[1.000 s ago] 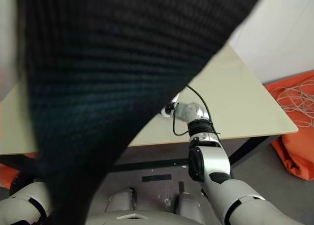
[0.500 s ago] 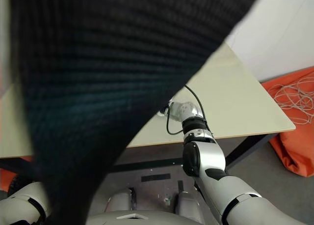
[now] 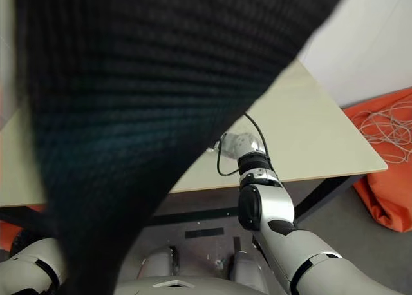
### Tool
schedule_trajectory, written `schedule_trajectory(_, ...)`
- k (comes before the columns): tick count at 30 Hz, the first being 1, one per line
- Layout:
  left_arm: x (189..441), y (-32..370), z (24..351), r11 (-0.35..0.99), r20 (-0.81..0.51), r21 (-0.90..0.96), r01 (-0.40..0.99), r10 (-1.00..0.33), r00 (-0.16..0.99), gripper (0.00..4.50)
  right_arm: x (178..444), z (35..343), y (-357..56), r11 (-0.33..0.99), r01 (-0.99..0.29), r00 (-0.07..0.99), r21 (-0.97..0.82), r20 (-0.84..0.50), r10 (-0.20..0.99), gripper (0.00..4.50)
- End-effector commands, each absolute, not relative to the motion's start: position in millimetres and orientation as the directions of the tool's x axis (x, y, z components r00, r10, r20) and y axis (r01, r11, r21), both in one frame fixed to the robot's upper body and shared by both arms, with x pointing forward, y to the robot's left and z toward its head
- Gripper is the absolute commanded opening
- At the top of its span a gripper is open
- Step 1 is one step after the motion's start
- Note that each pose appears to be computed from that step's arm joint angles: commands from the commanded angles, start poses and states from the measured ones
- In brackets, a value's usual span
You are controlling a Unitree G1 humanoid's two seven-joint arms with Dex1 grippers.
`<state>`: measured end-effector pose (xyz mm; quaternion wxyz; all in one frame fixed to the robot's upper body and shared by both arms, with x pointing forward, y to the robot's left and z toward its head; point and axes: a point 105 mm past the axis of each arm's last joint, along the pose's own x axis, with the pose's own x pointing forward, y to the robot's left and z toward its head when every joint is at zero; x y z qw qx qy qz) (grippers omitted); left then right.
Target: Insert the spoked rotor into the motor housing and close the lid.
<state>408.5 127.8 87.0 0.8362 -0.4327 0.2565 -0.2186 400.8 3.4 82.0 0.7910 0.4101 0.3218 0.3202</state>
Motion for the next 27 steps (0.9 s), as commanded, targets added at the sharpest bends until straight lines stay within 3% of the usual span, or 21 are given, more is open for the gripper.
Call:
schedule_trajectory(1,401.1,135.2,66.9,0.574,-0.324,-0.815,0.078,-0.563,0.76,0.0,404.1,111.4,22.2,0.395,-0.318,0.571,0.862,-0.159,0.806,4.48)
schedule_trajectory(27,400.9,139.8,68.1,0.588,-0.327,-0.805,0.076,-0.548,0.77,0.0,397.1,101.5,36.6,0.414,-0.325,0.546,0.85,-0.188,0.816,4.48)
